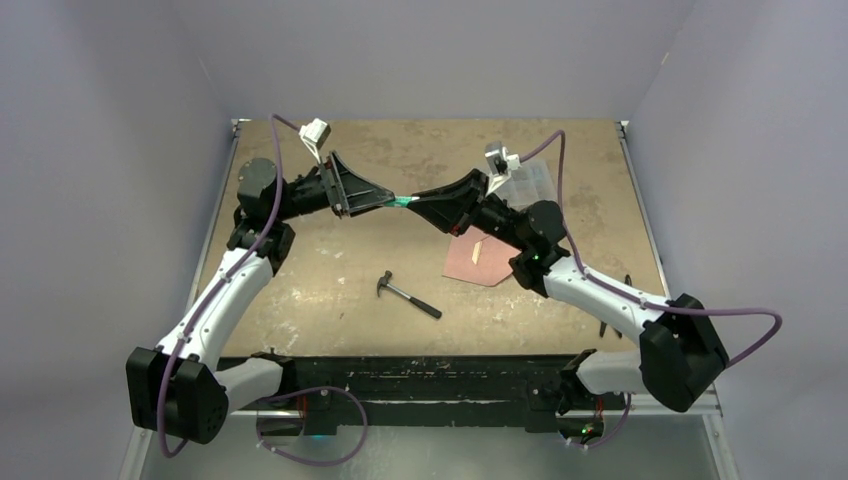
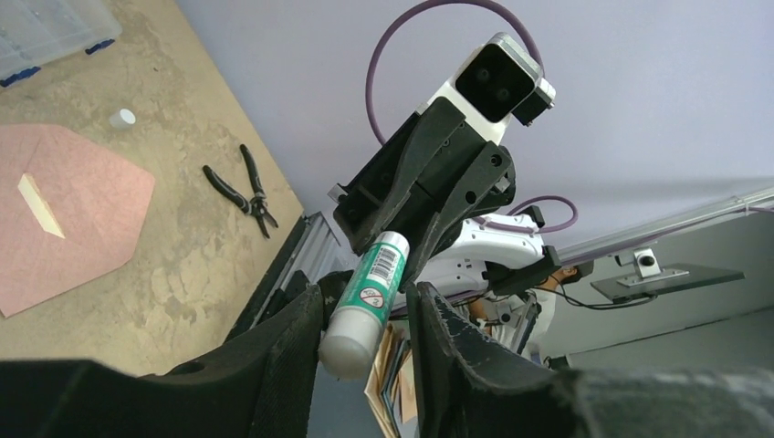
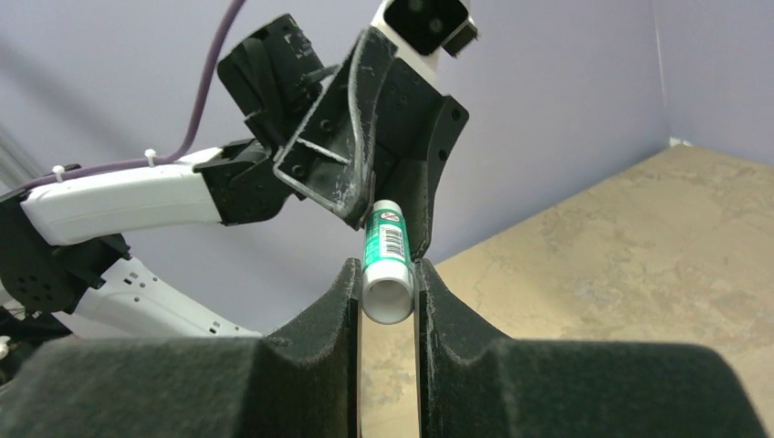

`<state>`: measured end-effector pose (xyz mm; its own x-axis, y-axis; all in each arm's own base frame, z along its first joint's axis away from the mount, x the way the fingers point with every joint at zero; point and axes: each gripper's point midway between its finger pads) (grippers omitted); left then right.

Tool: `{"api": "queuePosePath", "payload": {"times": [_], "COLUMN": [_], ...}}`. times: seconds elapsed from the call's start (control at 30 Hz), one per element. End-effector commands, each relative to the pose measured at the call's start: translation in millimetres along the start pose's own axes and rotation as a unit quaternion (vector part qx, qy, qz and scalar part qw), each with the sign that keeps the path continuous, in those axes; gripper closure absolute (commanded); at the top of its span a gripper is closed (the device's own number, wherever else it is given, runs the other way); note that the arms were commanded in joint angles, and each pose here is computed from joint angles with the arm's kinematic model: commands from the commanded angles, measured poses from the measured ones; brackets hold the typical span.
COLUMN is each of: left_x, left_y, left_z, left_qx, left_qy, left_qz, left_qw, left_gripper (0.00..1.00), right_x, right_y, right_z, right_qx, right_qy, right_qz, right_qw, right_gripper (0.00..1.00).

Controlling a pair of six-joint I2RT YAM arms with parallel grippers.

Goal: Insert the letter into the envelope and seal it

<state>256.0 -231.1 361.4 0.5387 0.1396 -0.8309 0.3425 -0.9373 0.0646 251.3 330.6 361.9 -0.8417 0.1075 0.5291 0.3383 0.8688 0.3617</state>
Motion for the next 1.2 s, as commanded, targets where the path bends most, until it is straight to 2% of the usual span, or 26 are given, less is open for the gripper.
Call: {"api": "queuePosePath", "payload": {"times": [0.0, 0.2, 0.33, 0.43, 0.47, 0.5, 0.53, 0.6, 0.63, 0.73, 0.93, 1.17], "left_x": [-16.0, -18.7, -16.7, -10.6, -8.6, -7.8, -6.8, -5.6, -5.2, -6.1, -13.6, -18.7], "left_y": [-5.8, -6.2, -5.5, -4.8, -4.5, -4.4, -4.2, -3.6, -3.5, -3.1, -3.1, -5.9], "left_z": [0.7, 0.1, 0.2, 1.7, 2.2, 2.2, 2.0, 1.6, 1.3, -0.3, -7.7, -14.7], "left_qx": [0.003, 0.004, 0.006, 0.006, 0.006, 0.005, 0.004, 0.001, -0.001, -0.007, -0.035, -0.072], "left_qy": [0.0, 0.002, 0.001, -0.006, -0.008, -0.008, -0.007, -0.008, -0.01, -0.015, -0.047, -0.08], "left_qz": [0.029, 0.032, 0.032, 0.027, 0.026, 0.026, 0.025, 0.025, 0.024, 0.03, 0.059, 0.092], "left_qw": [1.0, 0.999, 0.999, 1.0, 1.0, 1.0, 1.0, 1.0, 1.0, 0.999, 0.997, 0.99], "left_gripper": [0.63, 0.63, 0.68, 0.82, 0.92, 1.0, 1.0, 1.0, 1.0, 1.0, 1.0, 1.0], "right_x": [11.0, 12.3, 11.2, 10.4, 9.8, 9.1, 8.9, 8.5, 9.2, 10.6, 9.6, 24.1], "right_y": [-5.0, -8.5, -9.0, -7.5, -6.9, -6.3, -5.7, -4.6, -3.6, 2.3, 13.5, 16.2], "right_z": [-12.7, -11.8, -10.4, -10.4, -9.5, -9.0, -10.3, -16.9, -17.3, -20.6, -18.7, -24.5], "right_qx": [-0.034, -0.048, -0.047, -0.044, -0.041, -0.038, -0.04, -0.054, -0.054, -0.055, -0.072, -0.1], "right_qy": [-0.029, -0.022, -0.025, -0.031, -0.032, -0.034, -0.04, -0.057, -0.066, -0.103, -0.155, -0.173], "right_qz": [-0.049, -0.073, -0.073, -0.072, -0.071, -0.071, -0.071, -0.067, -0.07, -0.084, -0.13, -0.183], "right_qw": [0.998, 0.996, 0.996, 0.996, 0.996, 0.996, 0.996, 0.995, 0.994, 0.99, 0.977, 0.963], "right_gripper": [1.0, 1.0, 1.0, 1.0, 1.0, 0.98, 0.91, 0.65, 0.56, 0.43, 0.36, 0.38]}}
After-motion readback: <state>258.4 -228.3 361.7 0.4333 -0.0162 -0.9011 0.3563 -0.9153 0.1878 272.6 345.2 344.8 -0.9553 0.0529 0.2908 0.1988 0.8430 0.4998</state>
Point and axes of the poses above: each gripper's point midway between its finger pads, its own y axis out along the fingers, its own x axis along the line the jaws close on, z = x × y, and after that the axes turned 7 degrees about y, right-handed
